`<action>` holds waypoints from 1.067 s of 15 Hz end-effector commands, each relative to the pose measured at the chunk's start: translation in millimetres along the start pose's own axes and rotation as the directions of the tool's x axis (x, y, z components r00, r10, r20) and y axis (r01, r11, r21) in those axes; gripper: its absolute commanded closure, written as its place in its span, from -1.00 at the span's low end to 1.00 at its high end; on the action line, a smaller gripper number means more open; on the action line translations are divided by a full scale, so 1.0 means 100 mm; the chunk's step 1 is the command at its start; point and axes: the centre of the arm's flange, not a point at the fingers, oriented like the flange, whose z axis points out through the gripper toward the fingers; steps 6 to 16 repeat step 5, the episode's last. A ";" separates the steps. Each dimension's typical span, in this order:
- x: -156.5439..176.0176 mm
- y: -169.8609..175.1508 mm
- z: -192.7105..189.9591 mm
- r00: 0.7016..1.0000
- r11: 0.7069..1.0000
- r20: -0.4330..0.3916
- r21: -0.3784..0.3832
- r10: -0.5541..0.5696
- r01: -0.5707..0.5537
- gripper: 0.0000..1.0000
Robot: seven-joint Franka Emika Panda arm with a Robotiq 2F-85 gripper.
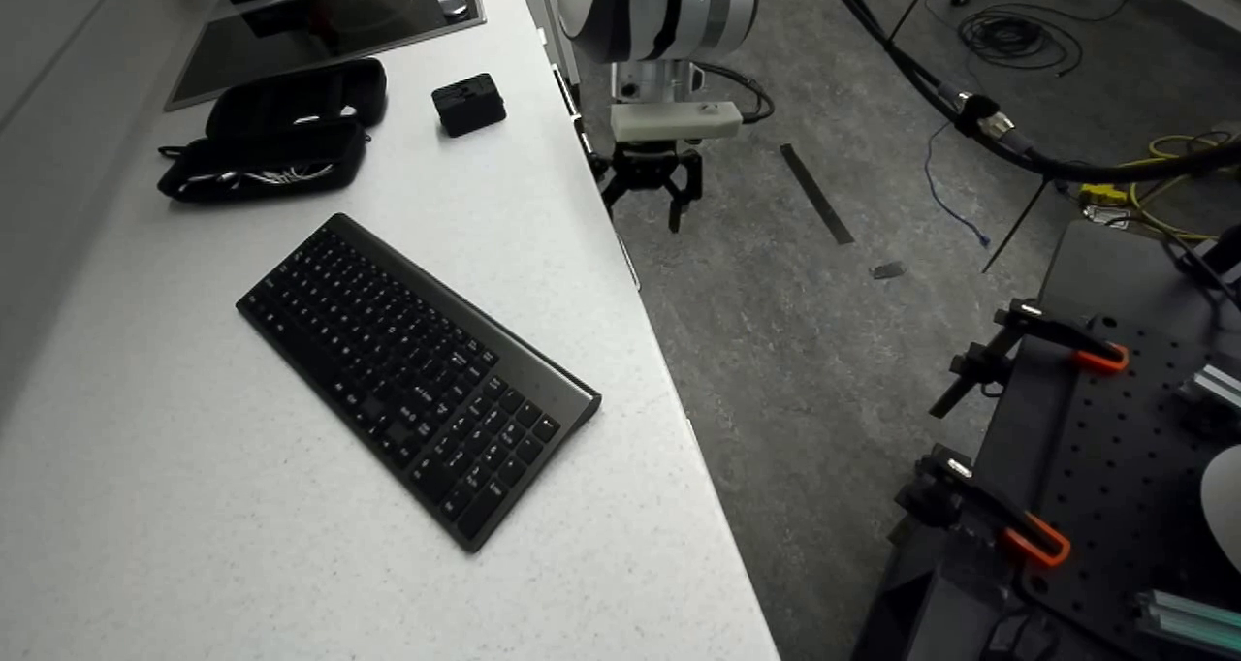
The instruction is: Close the drawer at the left of the oven
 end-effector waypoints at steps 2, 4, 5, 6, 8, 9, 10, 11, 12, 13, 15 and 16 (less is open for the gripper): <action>0.03 0.03 0.01 1.000 1.000 0.008 0.000 -0.001 0.001 -1.00; 0.02 0.03 0.02 1.000 1.000 0.007 -0.006 -0.003 0.003 -1.00; 0.02 0.03 0.02 1.000 1.000 0.007 -0.006 -0.003 0.003 -1.00; 0.02 0.03 0.02 1.000 1.000 0.007 -0.006 -0.003 0.003 -1.00; 0.02 0.03 0.02 1.000 1.000 0.007 -0.006 -0.003 0.003 -1.00; 0.02 0.03 0.02 1.000 1.000 0.007 -0.006 -0.003 0.003 -1.00; 0.02 0.03 0.02 1.000 1.000 0.007 -0.006 -0.003 0.003 -1.00; 0.02 0.03 0.02 1.000 1.000 0.007 -0.006 -0.003 0.003 -1.00; 0.02 0.03 0.02 1.000 1.000 0.007 -0.006 -0.003 0.003 -1.00; 0.02 0.03 0.02 1.000 1.000 0.007 -0.006 -0.003 0.003 -1.00; 0.02 0.03 0.02 1.000 1.000 0.007 -0.006 -0.003 0.003 -1.00; 0.02 0.03 0.02 1.000 1.000 0.007 -0.006 -0.003 0.003 -1.00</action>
